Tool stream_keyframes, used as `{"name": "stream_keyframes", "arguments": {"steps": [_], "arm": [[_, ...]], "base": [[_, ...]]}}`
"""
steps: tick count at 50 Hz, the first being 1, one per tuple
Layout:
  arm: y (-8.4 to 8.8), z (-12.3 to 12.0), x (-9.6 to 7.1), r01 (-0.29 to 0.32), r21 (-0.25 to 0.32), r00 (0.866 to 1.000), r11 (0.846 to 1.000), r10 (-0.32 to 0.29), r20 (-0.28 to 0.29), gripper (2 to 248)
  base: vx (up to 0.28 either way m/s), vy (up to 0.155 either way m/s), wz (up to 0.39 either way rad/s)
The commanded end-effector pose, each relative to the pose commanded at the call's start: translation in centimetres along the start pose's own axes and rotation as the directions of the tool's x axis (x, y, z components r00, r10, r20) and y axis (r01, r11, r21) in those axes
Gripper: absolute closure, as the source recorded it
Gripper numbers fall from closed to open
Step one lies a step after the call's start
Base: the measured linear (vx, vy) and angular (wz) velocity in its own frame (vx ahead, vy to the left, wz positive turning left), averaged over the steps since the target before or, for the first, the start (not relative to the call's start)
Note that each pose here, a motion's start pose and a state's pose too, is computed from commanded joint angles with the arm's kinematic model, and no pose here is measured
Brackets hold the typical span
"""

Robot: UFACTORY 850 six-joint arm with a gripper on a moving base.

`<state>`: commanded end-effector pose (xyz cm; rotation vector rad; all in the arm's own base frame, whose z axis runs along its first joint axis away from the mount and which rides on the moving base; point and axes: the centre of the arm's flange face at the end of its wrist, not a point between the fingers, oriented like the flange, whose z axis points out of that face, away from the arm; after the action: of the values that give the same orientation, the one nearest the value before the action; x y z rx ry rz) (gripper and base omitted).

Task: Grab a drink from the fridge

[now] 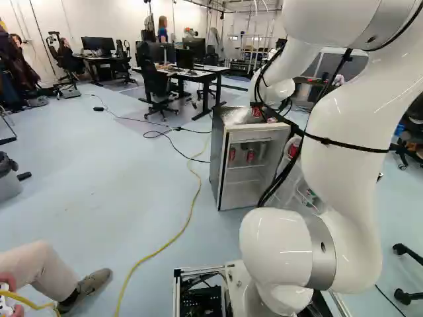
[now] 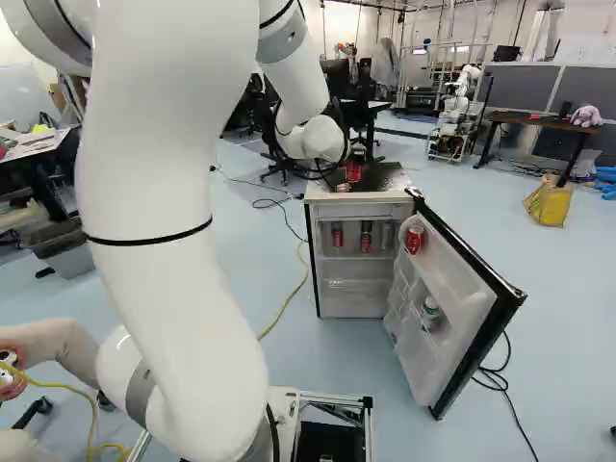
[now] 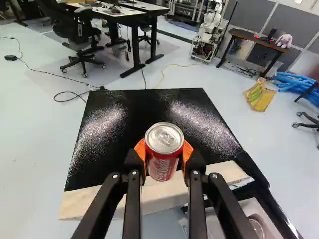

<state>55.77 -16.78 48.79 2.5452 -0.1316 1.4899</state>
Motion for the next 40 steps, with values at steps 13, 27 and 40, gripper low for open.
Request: {"name": "stream_keyframes", "arguments": {"steps": [13,27,40], "arm": [[-0.4,0.4,0.3,-0.016,0.000,1.000,1.000,0.016,-0.003,160],[-0.7,0.8,0.5,-0.036,-0.001,0.999,0.999,0.036,-0.005,160],[-1.0,1.2,0.7,-0.054,-0.002,0.999,0.999,0.054,-0.006,160]], "base": [[0.000,0.000,0.000],[0.000,0.000,0.000],[0.000,0.000,0.000]]}}
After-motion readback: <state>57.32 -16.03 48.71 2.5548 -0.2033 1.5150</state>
